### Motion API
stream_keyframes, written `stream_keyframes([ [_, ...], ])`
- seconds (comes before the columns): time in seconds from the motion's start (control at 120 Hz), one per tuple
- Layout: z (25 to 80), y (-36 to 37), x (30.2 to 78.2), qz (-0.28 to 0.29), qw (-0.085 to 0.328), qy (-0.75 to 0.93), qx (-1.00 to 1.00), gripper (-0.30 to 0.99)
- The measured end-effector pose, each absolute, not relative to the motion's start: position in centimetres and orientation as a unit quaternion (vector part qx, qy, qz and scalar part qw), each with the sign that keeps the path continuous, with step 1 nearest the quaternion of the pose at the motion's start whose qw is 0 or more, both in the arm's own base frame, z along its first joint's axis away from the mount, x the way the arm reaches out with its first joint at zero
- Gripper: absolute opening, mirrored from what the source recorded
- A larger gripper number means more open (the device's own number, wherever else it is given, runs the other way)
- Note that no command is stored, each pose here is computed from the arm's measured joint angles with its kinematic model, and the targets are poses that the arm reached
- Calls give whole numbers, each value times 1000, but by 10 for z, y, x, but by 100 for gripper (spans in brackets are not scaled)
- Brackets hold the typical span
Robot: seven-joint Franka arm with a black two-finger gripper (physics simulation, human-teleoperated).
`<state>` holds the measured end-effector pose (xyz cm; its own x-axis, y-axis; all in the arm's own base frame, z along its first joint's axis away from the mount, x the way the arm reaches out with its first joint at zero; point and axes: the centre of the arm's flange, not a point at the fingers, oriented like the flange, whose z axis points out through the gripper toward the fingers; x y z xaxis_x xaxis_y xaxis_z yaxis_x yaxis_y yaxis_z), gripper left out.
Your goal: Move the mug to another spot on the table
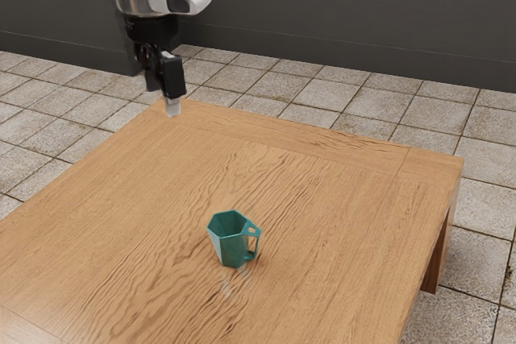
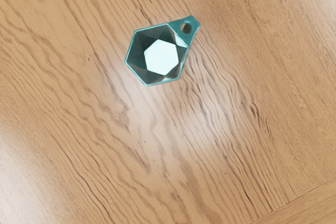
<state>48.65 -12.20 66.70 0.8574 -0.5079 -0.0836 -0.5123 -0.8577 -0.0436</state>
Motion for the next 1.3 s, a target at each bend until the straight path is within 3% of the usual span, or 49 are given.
stream_keyframes([
  [0.15,657,-130,497,18,34,239,-970,69],
  [0.3,635,-139,506,42,35,235,-970,69],
  [0.6,588,-182,477,63,41,461,-884,69],
  [0.717,555,-196,492,44,21,546,-836,69],
  [0.975,466,-209,495,2,-84,623,-778,69],
  [1.3,389,-175,526,-8,-104,649,-754,69],
])
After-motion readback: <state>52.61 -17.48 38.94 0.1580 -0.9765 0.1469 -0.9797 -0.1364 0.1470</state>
